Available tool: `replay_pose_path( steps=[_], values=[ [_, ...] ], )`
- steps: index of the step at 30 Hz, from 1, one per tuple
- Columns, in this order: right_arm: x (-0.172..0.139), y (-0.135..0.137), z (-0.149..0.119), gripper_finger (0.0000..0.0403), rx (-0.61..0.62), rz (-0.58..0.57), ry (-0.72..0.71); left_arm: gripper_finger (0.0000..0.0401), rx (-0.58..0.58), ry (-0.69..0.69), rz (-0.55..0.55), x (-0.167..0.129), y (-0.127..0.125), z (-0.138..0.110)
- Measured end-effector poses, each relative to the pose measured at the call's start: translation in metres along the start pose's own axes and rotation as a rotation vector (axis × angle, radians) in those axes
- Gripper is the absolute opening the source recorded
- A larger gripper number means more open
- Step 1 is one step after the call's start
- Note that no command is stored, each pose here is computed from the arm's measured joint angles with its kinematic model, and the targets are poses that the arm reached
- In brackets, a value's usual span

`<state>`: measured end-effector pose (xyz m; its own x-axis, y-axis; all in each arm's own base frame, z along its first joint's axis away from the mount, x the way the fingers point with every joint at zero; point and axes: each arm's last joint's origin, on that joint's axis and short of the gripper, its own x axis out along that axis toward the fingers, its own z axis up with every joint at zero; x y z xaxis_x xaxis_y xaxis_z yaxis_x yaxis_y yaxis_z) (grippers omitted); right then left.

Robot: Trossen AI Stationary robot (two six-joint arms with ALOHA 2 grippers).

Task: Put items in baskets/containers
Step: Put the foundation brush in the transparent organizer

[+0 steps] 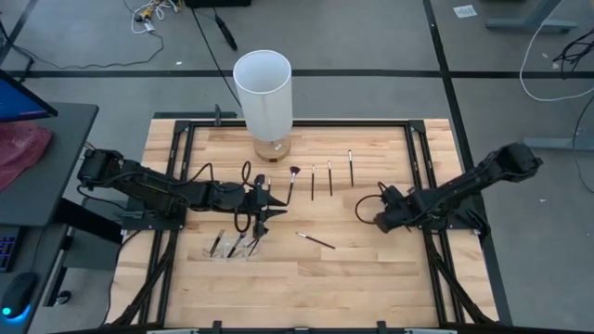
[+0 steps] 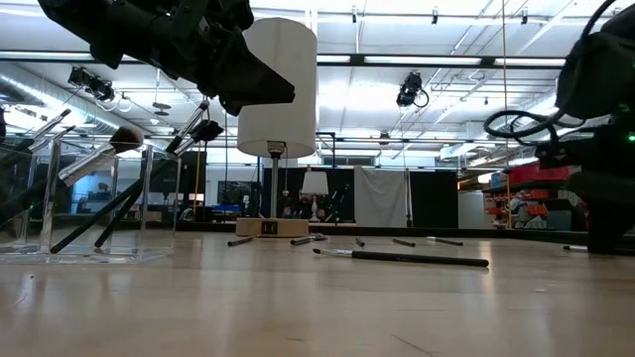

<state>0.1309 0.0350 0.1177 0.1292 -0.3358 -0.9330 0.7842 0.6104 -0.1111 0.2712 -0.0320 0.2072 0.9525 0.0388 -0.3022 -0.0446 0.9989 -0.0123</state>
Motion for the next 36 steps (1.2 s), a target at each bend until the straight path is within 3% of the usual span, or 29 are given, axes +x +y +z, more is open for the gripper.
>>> replay_pose_path(
  steps=[5,10,14,25,32,36],
  values=[
    [-0.002,0.009,-0.001,0.0004,0.017,0.071,-0.090,0.0085,0.000,0.000,0.000,0.000,0.000,0.000],
    [-0.007,0.028,0.006,0.0004,0.029,0.251,-0.181,0.0085,-0.006,0.000,0.000,0.000,0.000,0.000],
    [-0.015,0.043,0.017,0.0004,-0.002,0.377,-0.337,0.0085,-0.007,0.000,0.000,0.000,0.000,0.000],
    [-0.047,0.069,0.041,0.0004,-0.086,0.578,-0.754,0.0085,0.025,-0.027,-0.035,0.009,-0.002,-0.003],
    [-0.081,0.084,0.058,0.0004,-0.157,0.716,-1.136,0.0089,0.075,-0.248,-0.153,0.040,-0.005,-0.013],
    [-0.084,0.092,0.061,0.0004,-0.203,0.754,-1.285,0.0126,0.065,-0.364,-0.163,0.053,0.000,-0.008]
  ],
)
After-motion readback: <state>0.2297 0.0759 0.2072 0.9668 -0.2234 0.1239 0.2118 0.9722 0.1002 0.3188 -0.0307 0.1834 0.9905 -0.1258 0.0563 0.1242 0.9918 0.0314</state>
